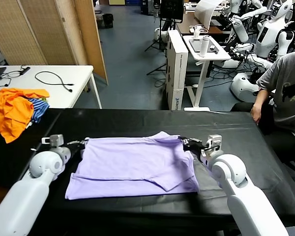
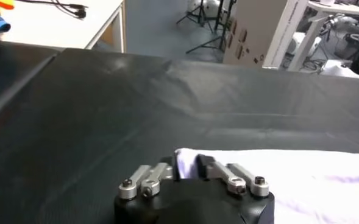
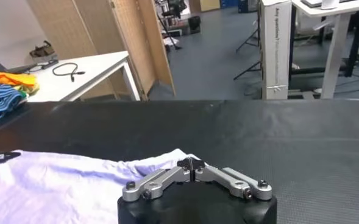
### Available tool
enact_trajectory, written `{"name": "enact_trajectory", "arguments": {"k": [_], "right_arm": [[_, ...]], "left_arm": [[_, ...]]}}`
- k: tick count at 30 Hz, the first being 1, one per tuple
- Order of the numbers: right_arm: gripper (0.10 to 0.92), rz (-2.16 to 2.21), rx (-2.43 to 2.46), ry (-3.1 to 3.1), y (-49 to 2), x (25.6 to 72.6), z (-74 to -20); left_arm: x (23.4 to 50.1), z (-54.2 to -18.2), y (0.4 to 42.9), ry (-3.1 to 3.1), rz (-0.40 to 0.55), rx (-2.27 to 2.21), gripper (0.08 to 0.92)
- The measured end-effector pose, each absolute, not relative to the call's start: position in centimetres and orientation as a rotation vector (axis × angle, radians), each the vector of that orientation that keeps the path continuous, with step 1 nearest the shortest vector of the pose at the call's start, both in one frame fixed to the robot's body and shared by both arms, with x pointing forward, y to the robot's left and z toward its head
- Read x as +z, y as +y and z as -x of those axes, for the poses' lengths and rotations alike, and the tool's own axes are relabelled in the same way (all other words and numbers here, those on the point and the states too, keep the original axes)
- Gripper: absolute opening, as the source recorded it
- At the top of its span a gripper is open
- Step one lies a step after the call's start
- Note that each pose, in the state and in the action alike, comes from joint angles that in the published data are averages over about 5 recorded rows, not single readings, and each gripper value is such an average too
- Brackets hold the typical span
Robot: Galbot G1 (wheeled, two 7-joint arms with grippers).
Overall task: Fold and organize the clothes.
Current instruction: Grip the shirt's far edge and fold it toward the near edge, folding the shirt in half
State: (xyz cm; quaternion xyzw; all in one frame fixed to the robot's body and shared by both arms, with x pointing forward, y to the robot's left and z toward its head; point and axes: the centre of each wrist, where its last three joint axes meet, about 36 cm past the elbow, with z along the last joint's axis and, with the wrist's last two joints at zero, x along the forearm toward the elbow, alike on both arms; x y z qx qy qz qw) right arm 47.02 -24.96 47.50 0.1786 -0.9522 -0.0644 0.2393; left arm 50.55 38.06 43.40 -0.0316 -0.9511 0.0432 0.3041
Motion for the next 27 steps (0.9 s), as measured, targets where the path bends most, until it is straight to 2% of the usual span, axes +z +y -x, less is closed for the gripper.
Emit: {"name": "enact_trajectory", "arguments": {"k": [4, 14, 21, 27], "right_arm": [[0.139, -0.486, -0.176, -2.607, -25.0, 47.5, -47.0], [0.139, -0.485, -0.181, -2.621, -25.3, 48.0, -46.6], [0.139, -0.493, -0.177, -2.610, -25.5, 48.9, -45.4], [0.139, -0.504, -0.150, -2.613, -25.6, 50.0, -43.5]], "left_arm": [[43.6, -50.5, 38.0, -2.539, 0.085, 0.100, 0.151], [45.1, -49.2, 37.2, -2.690, 0.108, 0.040, 0.147], [45.4, -46.1, 36.2, -2.819, 0.164, -0.038, 0.147], [44.9, -42.9, 35.4, -2.884, 0.172, -0.018, 0.147]]}}
